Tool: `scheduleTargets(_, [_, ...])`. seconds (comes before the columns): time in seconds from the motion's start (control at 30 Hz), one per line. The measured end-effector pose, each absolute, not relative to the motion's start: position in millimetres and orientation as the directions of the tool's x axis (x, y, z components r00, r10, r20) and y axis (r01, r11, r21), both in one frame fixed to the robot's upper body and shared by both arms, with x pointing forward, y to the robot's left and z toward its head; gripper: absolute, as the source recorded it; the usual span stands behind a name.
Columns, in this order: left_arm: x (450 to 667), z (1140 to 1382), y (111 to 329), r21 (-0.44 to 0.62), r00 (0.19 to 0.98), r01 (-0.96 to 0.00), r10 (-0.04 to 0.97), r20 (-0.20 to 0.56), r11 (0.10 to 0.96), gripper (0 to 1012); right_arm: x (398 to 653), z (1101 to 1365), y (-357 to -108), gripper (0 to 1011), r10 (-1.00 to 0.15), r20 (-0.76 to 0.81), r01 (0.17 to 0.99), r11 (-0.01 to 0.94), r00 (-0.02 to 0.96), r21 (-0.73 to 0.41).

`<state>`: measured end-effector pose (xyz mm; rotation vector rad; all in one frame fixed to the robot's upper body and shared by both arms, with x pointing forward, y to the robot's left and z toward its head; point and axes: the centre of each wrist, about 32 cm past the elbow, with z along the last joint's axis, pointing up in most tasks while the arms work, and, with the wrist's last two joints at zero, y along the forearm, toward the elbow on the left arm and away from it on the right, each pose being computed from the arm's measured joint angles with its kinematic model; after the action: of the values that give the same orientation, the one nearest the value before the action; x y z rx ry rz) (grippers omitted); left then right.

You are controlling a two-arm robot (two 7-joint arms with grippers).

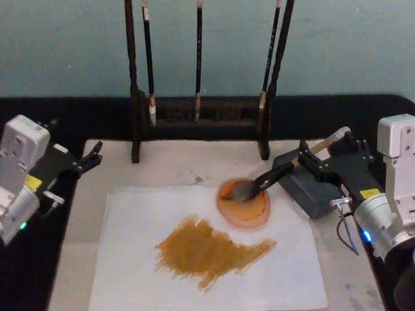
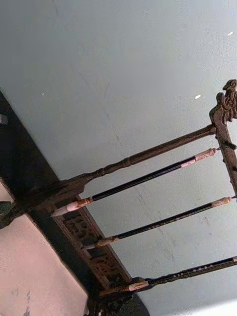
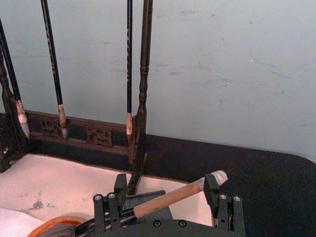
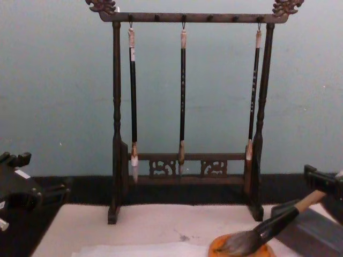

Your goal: Pick up the brush from the inkstone, write on the paper, then place the brush back to its original position.

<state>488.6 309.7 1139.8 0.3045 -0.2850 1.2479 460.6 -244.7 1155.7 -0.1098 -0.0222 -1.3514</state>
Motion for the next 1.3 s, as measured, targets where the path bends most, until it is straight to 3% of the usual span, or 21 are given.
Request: scheduleTargets(1.3, [488.6, 1139.8, 309.7, 0.070, 0.292, -0.955, 0.880, 0.374, 0.287, 1010, 460.6, 1155.6, -244.7, 1000, -0.973, 0.080, 0.975, 0.213, 0.218, -0.066])
